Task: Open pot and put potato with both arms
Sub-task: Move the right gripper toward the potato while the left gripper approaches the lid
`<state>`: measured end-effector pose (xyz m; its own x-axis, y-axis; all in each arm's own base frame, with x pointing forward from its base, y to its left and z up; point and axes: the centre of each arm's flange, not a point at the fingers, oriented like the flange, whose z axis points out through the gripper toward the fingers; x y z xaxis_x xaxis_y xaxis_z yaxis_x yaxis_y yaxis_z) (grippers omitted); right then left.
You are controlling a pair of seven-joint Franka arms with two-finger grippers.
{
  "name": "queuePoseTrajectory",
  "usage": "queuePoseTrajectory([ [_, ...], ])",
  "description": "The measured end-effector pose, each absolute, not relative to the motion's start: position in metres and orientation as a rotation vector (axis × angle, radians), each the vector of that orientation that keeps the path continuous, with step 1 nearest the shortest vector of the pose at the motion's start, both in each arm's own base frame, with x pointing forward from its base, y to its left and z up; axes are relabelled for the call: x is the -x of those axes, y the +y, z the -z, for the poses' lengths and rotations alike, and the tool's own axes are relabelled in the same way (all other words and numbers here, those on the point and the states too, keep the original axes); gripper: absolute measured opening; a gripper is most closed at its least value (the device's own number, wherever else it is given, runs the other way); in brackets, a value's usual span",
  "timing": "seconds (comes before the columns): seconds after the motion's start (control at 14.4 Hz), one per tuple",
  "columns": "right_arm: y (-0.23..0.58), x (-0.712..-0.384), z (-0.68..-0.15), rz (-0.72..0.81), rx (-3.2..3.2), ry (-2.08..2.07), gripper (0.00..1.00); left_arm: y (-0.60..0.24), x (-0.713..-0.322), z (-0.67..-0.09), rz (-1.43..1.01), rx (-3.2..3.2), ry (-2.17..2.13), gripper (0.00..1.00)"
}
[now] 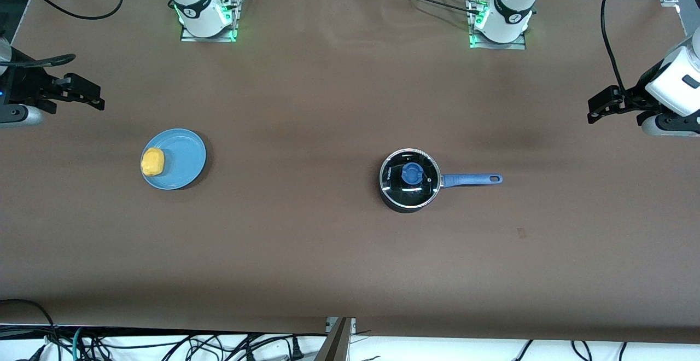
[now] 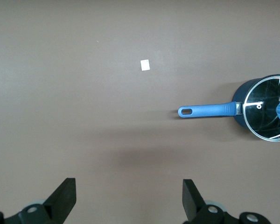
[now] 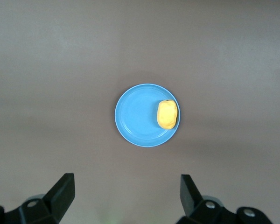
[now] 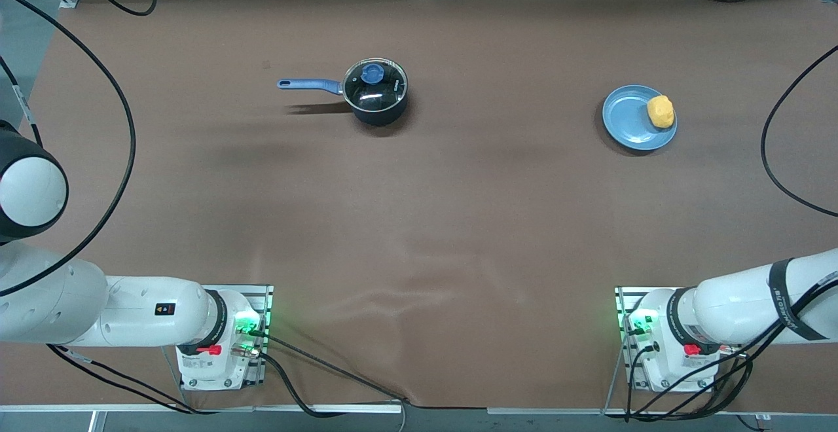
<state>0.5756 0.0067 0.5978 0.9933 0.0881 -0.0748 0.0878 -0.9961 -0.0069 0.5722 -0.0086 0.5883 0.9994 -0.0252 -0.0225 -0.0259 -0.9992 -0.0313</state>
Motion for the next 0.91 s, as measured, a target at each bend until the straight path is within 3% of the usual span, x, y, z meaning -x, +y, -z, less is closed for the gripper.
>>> queuePoseTrajectory([
  [0.91, 0.006, -0.591, -0.573, -0.144, 3.132, -0.146, 1.00, -0.009, -0.573, -0.586, -0.040, 3.110, 0.040, 1.00],
])
